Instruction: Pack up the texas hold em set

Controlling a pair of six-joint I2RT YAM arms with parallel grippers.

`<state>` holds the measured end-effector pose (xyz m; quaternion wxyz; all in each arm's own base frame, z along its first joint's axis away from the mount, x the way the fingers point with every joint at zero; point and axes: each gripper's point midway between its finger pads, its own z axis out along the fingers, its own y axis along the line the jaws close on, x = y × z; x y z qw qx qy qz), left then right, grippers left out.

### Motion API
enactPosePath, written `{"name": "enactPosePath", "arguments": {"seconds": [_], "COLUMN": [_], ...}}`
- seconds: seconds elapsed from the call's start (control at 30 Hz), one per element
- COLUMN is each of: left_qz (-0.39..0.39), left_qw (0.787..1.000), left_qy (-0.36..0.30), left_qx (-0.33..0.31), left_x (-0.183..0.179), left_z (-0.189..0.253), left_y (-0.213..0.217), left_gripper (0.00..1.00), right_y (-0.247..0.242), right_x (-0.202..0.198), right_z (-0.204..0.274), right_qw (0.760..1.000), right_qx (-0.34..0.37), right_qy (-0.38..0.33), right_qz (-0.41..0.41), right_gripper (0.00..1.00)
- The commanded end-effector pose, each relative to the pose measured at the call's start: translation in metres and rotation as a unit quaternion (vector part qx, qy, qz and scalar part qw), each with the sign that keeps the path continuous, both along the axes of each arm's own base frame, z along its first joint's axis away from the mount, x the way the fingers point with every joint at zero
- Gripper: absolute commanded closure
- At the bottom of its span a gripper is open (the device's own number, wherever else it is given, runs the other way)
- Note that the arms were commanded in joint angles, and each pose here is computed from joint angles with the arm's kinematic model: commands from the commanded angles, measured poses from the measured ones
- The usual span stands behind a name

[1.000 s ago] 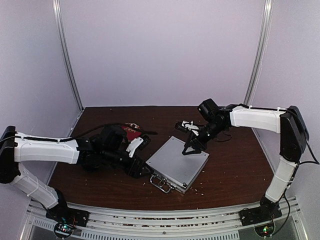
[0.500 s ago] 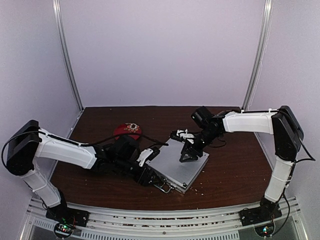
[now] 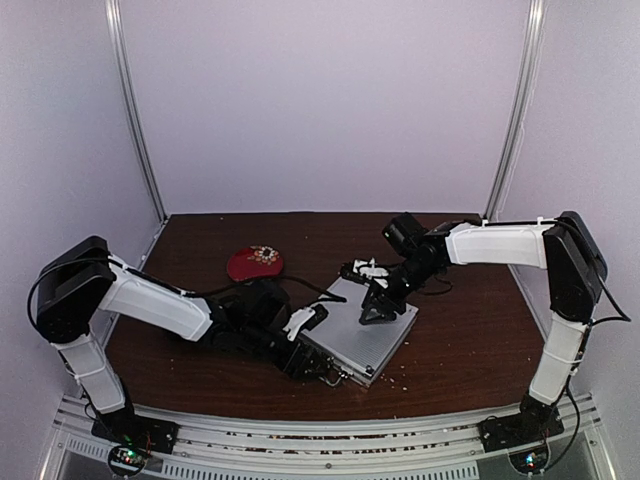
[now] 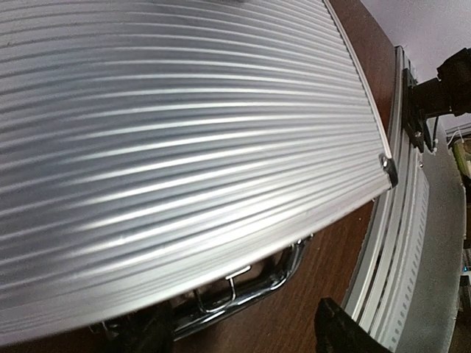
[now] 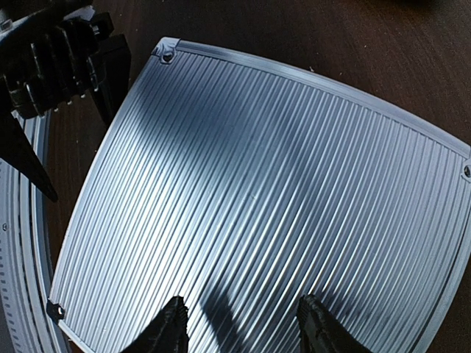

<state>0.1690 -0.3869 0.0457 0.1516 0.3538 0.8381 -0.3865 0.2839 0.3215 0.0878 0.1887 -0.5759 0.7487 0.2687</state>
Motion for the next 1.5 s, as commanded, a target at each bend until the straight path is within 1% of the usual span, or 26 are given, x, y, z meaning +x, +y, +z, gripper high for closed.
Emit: {"name": "enactPosePath", "arguments": {"seconds": [0.0, 0.27, 0.53, 0.83, 1.13, 1.47], "left_qz": [-0.010, -0.012, -0.009, -0.035, -0.045, -0.039], "left_qw": [1.000, 1.000, 1.000, 0.998, 0.998, 0.999], "left_qy": [-0.014, -0.018, -0.015, -0.004, 0.005, -0.015], "left_qx": [-0.023, 0.003, 0.026, 0.051, 0.045, 0.027], "left_x": [0.005, 0.006, 0.006, -0.004, -0.010, -0.006], "left_z": [0.012, 0.004, -0.002, -0.008, -0.009, 0.016], "left_y": [-0.018, -0.027, -0.027, -0.025, -0.030, -0.033], "left_gripper": [0.32, 0.32, 0.33, 0.36, 0.38, 0.40], "right_y": [-0.012, -0.012, -0.012, -0.012, -0.012, -0.012], "right_x": [-0.012, -0.012, -0.014, -0.015, -0.015, -0.015], "right_z": [-0.027, -0.024, -0.023, -0.025, -0.025, -0.028], "right_qw": [0.999, 0.999, 0.999, 0.998, 0.998, 0.998], "right_qx": [-0.045, -0.042, -0.042, -0.043, -0.043, -0.046], "right_qy": [0.028, 0.028, 0.029, 0.035, 0.035, 0.038], "right_qz": [0.001, 0.003, 0.006, 0.008, 0.008, 0.009], "right_gripper": [0.49, 0.49, 0.48, 0.48, 0.48, 0.48]}}
